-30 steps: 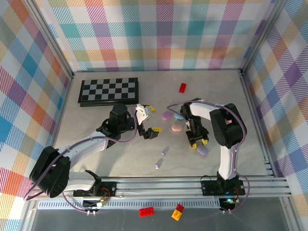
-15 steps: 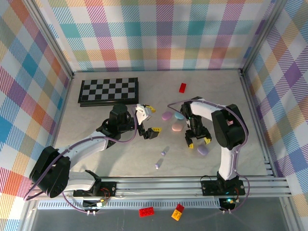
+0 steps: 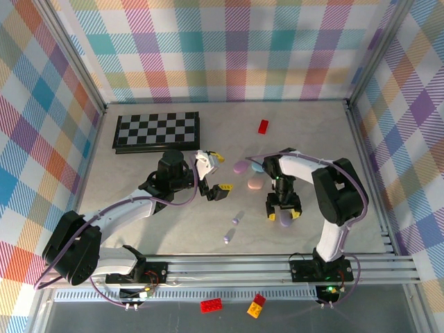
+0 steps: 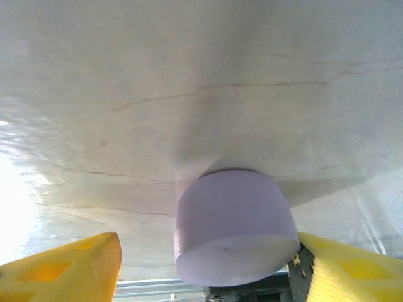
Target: Insert wireless bluetooth earbuds into charging case
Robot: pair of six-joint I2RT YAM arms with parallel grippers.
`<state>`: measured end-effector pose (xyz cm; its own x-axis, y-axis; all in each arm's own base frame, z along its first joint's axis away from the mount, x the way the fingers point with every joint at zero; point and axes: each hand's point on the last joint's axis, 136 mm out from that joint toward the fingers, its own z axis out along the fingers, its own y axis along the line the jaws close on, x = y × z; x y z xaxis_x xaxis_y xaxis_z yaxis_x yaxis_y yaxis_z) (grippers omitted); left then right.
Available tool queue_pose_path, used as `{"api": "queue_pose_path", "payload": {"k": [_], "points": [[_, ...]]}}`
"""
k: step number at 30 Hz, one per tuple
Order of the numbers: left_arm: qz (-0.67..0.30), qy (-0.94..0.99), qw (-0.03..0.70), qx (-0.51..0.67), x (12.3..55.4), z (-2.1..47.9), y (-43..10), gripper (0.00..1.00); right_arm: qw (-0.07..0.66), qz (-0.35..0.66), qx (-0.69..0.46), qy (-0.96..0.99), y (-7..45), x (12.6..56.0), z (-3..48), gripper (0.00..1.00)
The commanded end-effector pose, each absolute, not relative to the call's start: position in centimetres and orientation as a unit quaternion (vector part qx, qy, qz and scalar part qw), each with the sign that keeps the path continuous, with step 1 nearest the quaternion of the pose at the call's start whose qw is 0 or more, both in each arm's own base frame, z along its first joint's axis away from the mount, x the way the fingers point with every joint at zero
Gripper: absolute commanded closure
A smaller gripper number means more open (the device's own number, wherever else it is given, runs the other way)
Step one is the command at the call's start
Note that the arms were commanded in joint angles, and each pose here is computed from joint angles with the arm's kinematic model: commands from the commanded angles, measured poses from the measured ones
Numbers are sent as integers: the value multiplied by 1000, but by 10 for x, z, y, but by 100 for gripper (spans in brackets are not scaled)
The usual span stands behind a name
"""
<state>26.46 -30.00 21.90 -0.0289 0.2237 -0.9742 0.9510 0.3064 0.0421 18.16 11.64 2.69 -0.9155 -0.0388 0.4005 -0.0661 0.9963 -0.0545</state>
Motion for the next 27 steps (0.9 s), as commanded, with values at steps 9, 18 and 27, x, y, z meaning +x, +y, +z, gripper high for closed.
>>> {"api": "queue_pose_path", "payload": {"k": [9, 18, 27], "points": [[-359, 599, 528, 483, 260, 240, -304, 0, 162, 38, -14, -986, 121, 199, 19, 44], [-360, 599, 527, 484, 260, 240, -305, 0, 156, 42, -14, -987, 118, 198, 20, 51], [-360, 599, 527, 483, 259, 241, -304, 0, 167, 34, 14, -985, 118, 191, 21, 47]]}}
